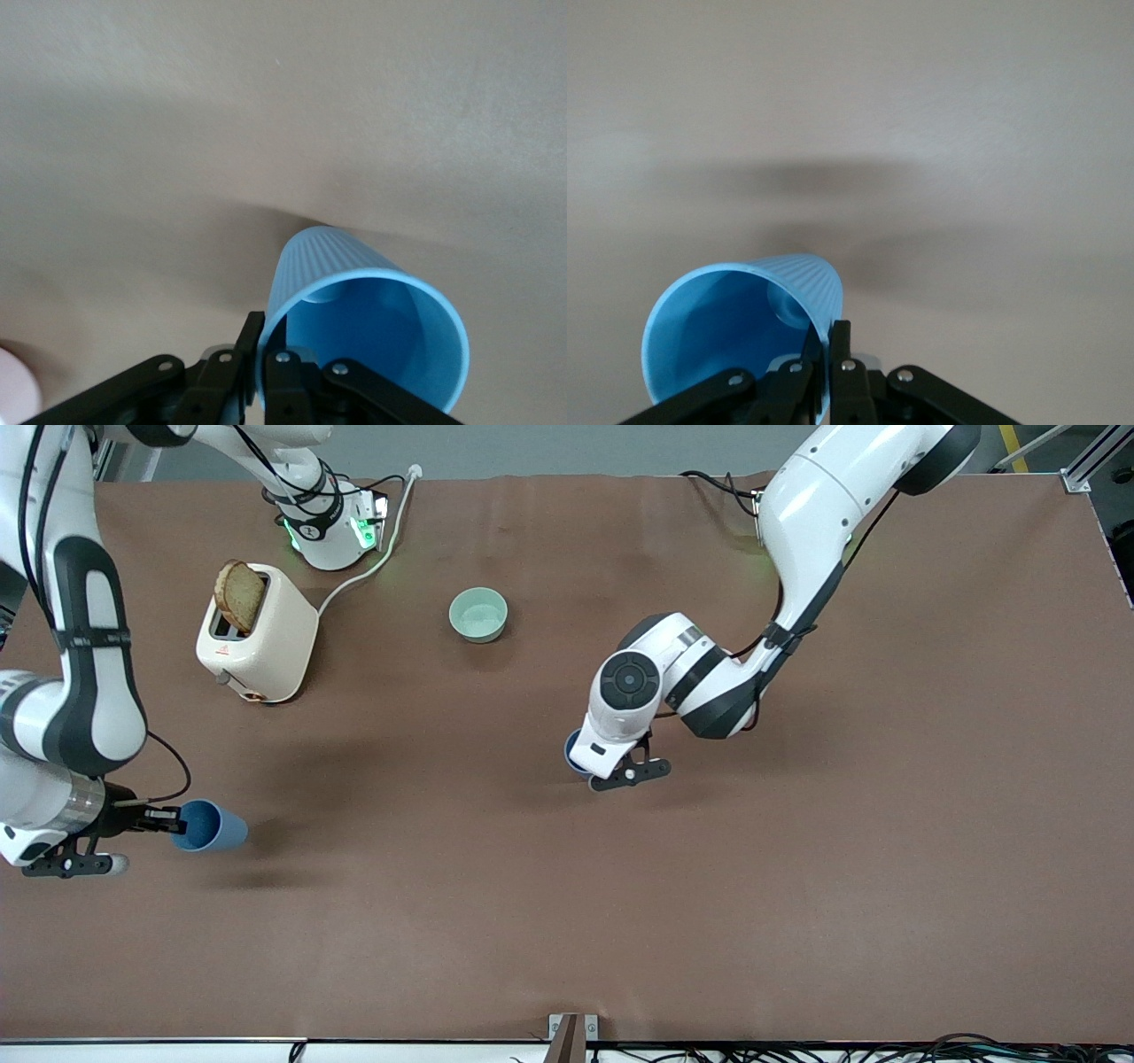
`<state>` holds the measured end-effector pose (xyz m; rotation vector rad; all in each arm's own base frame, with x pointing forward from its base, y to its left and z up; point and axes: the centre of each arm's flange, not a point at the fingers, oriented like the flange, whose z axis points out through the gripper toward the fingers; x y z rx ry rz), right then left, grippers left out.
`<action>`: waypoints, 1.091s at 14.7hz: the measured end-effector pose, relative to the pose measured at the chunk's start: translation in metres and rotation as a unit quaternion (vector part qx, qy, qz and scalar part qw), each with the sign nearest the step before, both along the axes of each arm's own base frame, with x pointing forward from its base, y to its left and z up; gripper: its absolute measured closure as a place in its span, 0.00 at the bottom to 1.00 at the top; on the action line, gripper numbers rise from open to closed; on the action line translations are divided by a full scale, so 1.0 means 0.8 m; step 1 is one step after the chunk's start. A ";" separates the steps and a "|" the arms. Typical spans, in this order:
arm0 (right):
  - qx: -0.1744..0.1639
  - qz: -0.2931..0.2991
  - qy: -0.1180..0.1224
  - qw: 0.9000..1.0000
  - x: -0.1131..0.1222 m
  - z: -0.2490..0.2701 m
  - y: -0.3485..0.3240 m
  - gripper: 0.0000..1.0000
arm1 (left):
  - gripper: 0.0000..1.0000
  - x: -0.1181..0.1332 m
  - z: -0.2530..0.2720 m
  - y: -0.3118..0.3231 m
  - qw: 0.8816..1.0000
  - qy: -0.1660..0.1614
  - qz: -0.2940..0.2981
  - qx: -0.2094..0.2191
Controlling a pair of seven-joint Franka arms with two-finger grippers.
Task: Stack blue cups with both arms
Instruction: 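Carry the cup to mid-table with the left gripper while the right gripper lifts, then release the cup with the left gripper while the right gripper carries its cup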
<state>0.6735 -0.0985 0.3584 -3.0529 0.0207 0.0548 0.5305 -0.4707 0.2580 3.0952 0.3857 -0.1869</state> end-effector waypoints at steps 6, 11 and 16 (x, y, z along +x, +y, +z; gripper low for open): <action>0.040 -0.028 0.012 0.999 -0.043 0.152 0.138 0.95 | 0.52 0.018 0.019 0.000 0.999 -0.016 0.029 -0.011; 0.063 -0.074 0.031 0.995 -0.091 0.195 0.346 0.95 | 0.04 0.090 0.214 0.112 0.992 -0.091 0.087 -0.007; 0.097 -0.085 0.016 0.992 -0.132 0.191 0.493 0.95 | 0.00 0.108 0.388 0.307 0.988 -0.139 0.051 0.040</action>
